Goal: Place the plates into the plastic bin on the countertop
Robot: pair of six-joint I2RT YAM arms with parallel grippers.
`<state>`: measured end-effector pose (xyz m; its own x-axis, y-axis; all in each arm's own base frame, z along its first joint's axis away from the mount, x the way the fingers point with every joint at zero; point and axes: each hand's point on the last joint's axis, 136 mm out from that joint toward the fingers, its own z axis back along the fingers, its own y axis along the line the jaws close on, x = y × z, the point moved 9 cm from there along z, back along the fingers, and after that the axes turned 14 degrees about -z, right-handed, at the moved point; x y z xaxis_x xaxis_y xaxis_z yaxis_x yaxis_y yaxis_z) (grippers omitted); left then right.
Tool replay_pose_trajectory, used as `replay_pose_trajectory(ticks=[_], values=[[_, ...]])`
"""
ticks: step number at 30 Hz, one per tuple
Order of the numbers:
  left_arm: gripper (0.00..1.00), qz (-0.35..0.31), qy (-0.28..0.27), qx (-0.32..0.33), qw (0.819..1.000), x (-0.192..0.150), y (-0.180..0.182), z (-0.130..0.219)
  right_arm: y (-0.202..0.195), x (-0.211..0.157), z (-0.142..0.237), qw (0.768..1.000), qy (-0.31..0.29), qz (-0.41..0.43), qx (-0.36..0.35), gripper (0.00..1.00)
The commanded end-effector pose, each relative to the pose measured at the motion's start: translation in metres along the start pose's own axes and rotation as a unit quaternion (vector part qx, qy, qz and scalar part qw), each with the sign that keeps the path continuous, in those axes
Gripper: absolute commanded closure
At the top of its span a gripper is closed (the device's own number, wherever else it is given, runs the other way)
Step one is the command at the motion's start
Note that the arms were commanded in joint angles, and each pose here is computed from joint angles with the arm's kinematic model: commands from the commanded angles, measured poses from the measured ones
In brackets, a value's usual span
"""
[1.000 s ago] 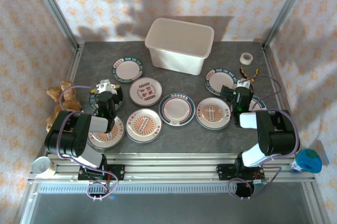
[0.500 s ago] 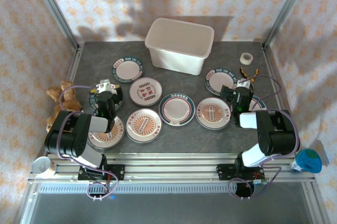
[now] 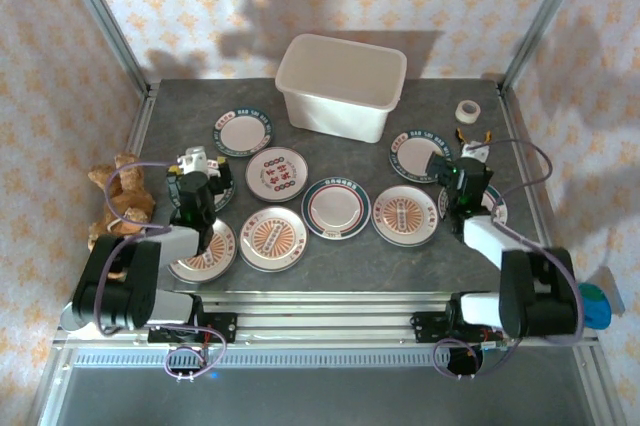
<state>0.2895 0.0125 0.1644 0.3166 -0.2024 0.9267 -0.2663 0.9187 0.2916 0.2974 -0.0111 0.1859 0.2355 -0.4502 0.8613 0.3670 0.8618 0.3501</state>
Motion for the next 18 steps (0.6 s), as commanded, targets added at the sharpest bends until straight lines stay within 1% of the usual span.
replay_pose_trajectory(ticks=[1, 3, 5, 9, 14, 18], values=[[0.0, 0.014, 0.027, -0.007, 0.999, 0.023, 0.009, 0.006, 0.011, 0.039, 0.025, 0.996, 0.022, -0.086, -0.022, 0.02], [0.01, 0.032, 0.043, -0.032, 0.998, 0.042, 0.011, 0.012, 0.026, 0.06, 0.037, 0.988, 0.065, -0.141, -0.01, 0.04], [0.01, 0.06, 0.056, -0.058, 0.995, 0.059, 0.011, 0.018, 0.042, 0.074, 0.046, 0.978, 0.102, -0.18, 0.019, 0.06], [0.01, 0.1, 0.061, -0.106, 0.987, 0.088, 0.004, 0.027, 0.072, 0.096, 0.045, 0.969, 0.13, -0.204, 0.041, 0.09], [0.01, 0.089, 0.074, -0.139, 0.984, 0.114, -0.014, 0.025, 0.117, 0.112, 0.007, 0.964, 0.185, -0.189, 0.021, 0.1], [0.01, 0.077, 0.092, -0.154, 0.981, 0.13, -0.025, 0.017, 0.149, 0.113, -0.033, 0.964, 0.218, -0.151, -0.004, 0.1]])
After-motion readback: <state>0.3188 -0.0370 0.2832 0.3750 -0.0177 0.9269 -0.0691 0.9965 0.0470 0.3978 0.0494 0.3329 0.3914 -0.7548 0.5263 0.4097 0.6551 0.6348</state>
